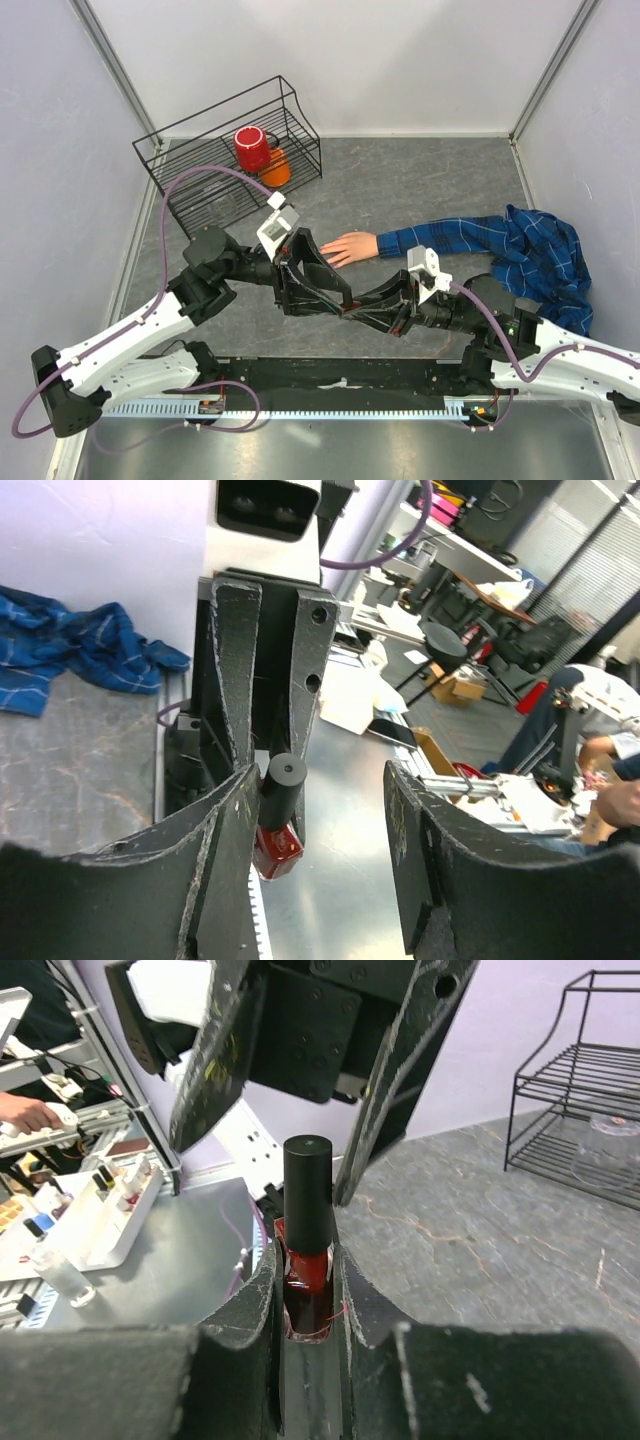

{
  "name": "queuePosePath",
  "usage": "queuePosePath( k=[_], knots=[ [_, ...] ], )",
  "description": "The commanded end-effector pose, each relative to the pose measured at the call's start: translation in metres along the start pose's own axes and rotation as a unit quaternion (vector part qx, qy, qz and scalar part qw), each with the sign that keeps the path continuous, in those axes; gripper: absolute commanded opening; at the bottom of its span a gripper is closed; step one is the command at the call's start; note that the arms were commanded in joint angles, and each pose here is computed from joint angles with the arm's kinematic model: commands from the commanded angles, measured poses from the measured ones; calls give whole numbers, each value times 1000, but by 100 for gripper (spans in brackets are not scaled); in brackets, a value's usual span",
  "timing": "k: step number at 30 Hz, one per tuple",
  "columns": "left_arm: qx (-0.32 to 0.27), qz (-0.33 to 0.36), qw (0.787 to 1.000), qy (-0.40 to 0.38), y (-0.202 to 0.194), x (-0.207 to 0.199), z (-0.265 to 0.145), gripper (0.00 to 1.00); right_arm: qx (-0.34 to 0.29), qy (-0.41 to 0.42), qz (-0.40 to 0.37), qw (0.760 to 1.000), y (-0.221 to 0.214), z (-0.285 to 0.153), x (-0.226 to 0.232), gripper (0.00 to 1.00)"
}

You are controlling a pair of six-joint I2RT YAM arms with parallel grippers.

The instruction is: Paint the nails

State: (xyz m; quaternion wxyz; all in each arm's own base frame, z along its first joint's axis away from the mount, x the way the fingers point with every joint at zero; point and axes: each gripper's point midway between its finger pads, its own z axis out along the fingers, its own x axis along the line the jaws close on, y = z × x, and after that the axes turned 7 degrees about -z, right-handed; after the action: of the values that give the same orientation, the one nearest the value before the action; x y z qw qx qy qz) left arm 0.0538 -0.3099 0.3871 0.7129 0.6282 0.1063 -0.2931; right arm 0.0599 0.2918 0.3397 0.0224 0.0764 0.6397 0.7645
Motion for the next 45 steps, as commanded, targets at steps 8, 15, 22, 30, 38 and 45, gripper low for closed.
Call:
queuePosePath(
  k=[8, 15, 22, 30, 38, 45],
  knots=[
    [14, 2, 1000, -24, 6, -8, 4, 26, -48, 10, 4, 999, 33, 15, 3, 0],
    [-73, 25, 957, 279, 43, 80, -25, 2, -2, -169, -26, 985, 16, 10, -63, 0],
    [-90, 72, 824, 555, 55, 148, -51, 2, 104, -416, -150, 891, -12, 28, -128, 0],
    [-88, 32, 887, 452, 75, 130, -31, 35, 46, -243, -111, 963, 1, 45, -121, 0],
    [-99, 2, 941, 323, 73, 89, -41, 88, 49, -79, -62, 994, 3, 32, -98, 0],
    [-72, -23, 973, 220, 67, 68, -36, 79, 9, 88, 32, 996, 21, 20, -53, 0]
  ],
)
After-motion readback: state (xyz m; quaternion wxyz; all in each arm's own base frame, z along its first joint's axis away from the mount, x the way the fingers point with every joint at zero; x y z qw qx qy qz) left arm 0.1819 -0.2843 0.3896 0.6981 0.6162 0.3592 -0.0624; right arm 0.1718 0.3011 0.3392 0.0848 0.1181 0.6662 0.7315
